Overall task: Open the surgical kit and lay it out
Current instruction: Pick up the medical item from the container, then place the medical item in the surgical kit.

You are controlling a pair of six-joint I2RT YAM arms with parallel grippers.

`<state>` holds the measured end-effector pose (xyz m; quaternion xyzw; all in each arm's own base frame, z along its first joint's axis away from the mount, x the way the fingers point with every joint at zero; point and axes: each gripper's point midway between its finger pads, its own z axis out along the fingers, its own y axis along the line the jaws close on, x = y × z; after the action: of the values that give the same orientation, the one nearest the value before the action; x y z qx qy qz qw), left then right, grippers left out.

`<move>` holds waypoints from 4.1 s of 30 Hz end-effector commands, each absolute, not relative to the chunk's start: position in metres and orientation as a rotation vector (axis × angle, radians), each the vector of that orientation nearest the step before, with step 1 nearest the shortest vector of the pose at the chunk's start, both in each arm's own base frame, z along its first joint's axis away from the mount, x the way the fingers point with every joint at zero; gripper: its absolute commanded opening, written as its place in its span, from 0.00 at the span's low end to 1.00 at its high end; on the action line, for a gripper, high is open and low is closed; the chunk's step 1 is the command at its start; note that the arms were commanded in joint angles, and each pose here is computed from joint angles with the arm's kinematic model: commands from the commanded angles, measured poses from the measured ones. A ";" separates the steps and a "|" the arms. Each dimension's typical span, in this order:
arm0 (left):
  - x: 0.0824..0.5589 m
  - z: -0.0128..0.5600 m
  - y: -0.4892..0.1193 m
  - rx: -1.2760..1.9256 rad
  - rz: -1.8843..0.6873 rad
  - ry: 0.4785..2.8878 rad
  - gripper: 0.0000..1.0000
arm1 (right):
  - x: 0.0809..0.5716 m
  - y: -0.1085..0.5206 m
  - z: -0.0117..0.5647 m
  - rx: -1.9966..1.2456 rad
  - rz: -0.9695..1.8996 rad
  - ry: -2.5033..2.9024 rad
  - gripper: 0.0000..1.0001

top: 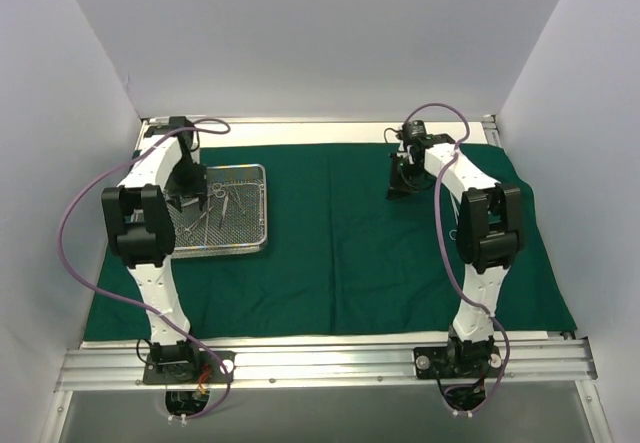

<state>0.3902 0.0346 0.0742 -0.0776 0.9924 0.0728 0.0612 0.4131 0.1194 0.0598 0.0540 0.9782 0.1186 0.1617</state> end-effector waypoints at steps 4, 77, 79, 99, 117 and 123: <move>0.406 0.084 0.021 -0.085 0.261 2.933 0.65 | 0.407 0.119 0.087 0.122 0.361 2.748 0.00; 0.385 0.294 -0.244 -0.019 -1.314 2.318 0.02 | 0.366 0.337 0.291 -0.543 1.633 2.042 0.56; 0.382 0.301 -0.252 0.026 -1.360 2.286 0.02 | 0.364 0.342 0.296 -0.563 1.655 2.000 0.58; 0.374 0.325 -0.275 0.131 -1.494 2.185 0.02 | 0.334 0.344 0.307 -0.514 1.951 1.906 0.41; 0.396 0.296 -0.237 0.017 -1.279 2.278 0.94 | 0.375 0.301 0.242 -0.371 1.433 2.268 0.00; 0.412 0.259 -0.157 -0.104 -0.845 2.383 0.94 | 0.399 0.200 0.187 -0.120 0.822 2.512 0.00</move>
<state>0.4052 -0.2091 0.2562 -0.0309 0.8727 -0.4205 0.2462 0.4020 0.2712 0.2000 -0.0793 0.8600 0.4523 0.2225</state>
